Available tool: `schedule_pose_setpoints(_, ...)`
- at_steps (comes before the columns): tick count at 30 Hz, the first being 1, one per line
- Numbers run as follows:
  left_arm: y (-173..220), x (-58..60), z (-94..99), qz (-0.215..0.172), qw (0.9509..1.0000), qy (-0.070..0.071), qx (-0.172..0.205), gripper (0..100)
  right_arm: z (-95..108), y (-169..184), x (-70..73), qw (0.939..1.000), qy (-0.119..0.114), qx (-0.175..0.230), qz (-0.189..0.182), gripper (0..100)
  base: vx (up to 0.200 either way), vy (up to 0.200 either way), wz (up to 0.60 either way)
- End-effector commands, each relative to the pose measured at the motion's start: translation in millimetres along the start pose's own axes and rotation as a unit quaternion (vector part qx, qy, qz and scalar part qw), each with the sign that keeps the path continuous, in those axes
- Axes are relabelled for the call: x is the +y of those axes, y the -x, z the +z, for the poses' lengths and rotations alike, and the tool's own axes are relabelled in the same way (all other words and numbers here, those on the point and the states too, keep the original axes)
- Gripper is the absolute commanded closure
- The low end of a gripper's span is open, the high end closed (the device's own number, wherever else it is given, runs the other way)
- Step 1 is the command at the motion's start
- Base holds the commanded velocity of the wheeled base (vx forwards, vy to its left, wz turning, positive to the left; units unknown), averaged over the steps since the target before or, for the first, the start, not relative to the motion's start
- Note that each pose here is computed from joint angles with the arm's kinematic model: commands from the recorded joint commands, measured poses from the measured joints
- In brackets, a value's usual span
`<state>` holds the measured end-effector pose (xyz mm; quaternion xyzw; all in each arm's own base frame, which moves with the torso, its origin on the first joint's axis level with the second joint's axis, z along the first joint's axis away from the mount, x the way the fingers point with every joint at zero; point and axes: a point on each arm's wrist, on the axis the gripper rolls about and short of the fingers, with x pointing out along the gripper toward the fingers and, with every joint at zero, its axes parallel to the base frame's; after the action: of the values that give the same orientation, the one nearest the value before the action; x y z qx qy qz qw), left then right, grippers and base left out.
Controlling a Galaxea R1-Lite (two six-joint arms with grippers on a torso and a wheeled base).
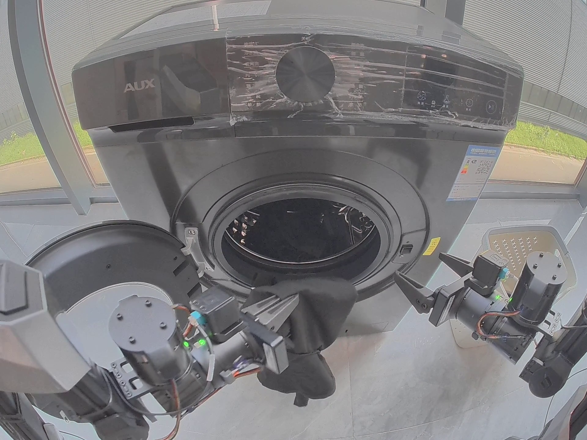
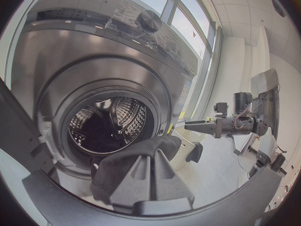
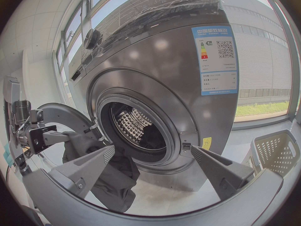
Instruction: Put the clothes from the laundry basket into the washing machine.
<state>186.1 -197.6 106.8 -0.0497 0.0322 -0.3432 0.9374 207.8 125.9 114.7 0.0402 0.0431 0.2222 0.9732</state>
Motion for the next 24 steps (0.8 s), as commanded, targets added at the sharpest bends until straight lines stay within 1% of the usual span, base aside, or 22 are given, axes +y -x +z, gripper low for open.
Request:
schedule_pose_setpoints(1,-60.9,29.6,-14.5,0.019,0.9997,0.003,-0.015,100,0.7,0.8,0.7,1.0000,0.000,-0.002,0.002,0,0.000,0.000,0.00)
schedule_pose_setpoints(2,-75.3,39.5,-13.3,0.033,0.9989,0.004,-0.032,100,0.7,1.3,1.0,1.0000,0.000,-0.001,0.003,0,0.000,0.000,0.00)
schedule_pose_setpoints(3,-82.4,45.0,-13.0,0.040,0.9985,0.005,-0.038,100,0.9,1.1,2.2,1.0000,0.000,-0.002,0.005,0,0.000,0.000,0.00)
schedule_pose_setpoints(4,-87.5,48.0,-13.2,0.043,0.9982,0.005,-0.042,100,1.1,1.0,3.3,1.0000,0.000,-0.003,0.007,0,0.000,0.000,0.00)
schedule_pose_setpoints(5,-89.1,48.6,-13.3,0.044,0.9981,0.005,-0.043,100,1.1,1.0,3.3,1.0000,0.000,-0.003,0.007,0,0.000,0.000,0.00)
schedule_pose_setpoints(7,-99.6,51.8,-23.3,0.046,0.9982,0.007,-0.038,100,1.1,1.0,3.7,1.0000,0.000,-0.002,0.009,0,0.000,0.000,0.00)
schedule_pose_setpoints(8,-99.6,51.8,-23.3,0.046,0.9982,0.007,-0.038,100,1.1,1.0,3.7,1.0000,0.000,-0.002,0.009,0,0.000,0.000,0.00)
schedule_pose_setpoints(9,-109.0,53.1,-35.2,0.047,0.9984,0.009,-0.031,100,0.3,0.6,3.7,1.0000,0.000,-0.001,0.009,0,0.000,0.000,0.00)
schedule_pose_setpoints(11,-114.4,53.9,-39.5,0.047,0.9983,0.009,-0.031,100,0.0,0.4,3.7,1.0000,0.000,0.000,0.009,0,0.000,0.000,0.00)
schedule_pose_setpoints(12,-127.5,56.4,-43.5,0.053,0.9977,0.010,-0.041,100,-0.7,0.5,3.7,1.0000,0.001,0.001,0.009,0,0.000,0.000,0.00)
schedule_pose_setpoints(14,-142.9,59.9,-44.5,0.070,0.9958,0.010,-0.058,100,-0.7,0.5,3.7,1.0000,0.001,0.001,0.009,0,0.000,0.000,0.00)
schedule_pose_setpoints(15,-152.2,65.4,-44.5,0.083,0.9942,0.011,-0.067,100,-1.0,0.8,4.0,0.9999,0.001,0.002,0.010,0,0.000,0.000,0.00)
schedule_pose_setpoints(19,-170.6,77.7,-51.8,0.098,0.9941,0.009,-0.045,100,-1.7,0.4,3.9,0.9999,0.001,0.004,0.010,0,0.000,0.000,0.00)
schedule_pose_setpoints(22,-185.6,80.3,-51.2,0.100,0.9940,0.009,-0.045,100,-2.5,0.0,3.9,0.9999,0.001,0.005,0.010,0,0.000,0.000,0.00)
schedule_pose_setpoints(24,-197.0,82.7,-55.7,0.103,0.9938,0.009,-0.041,100,-4.1,-1.0,3.9,0.9999,0.001,0.008,0.010,0,0.000,0.000,0.00)
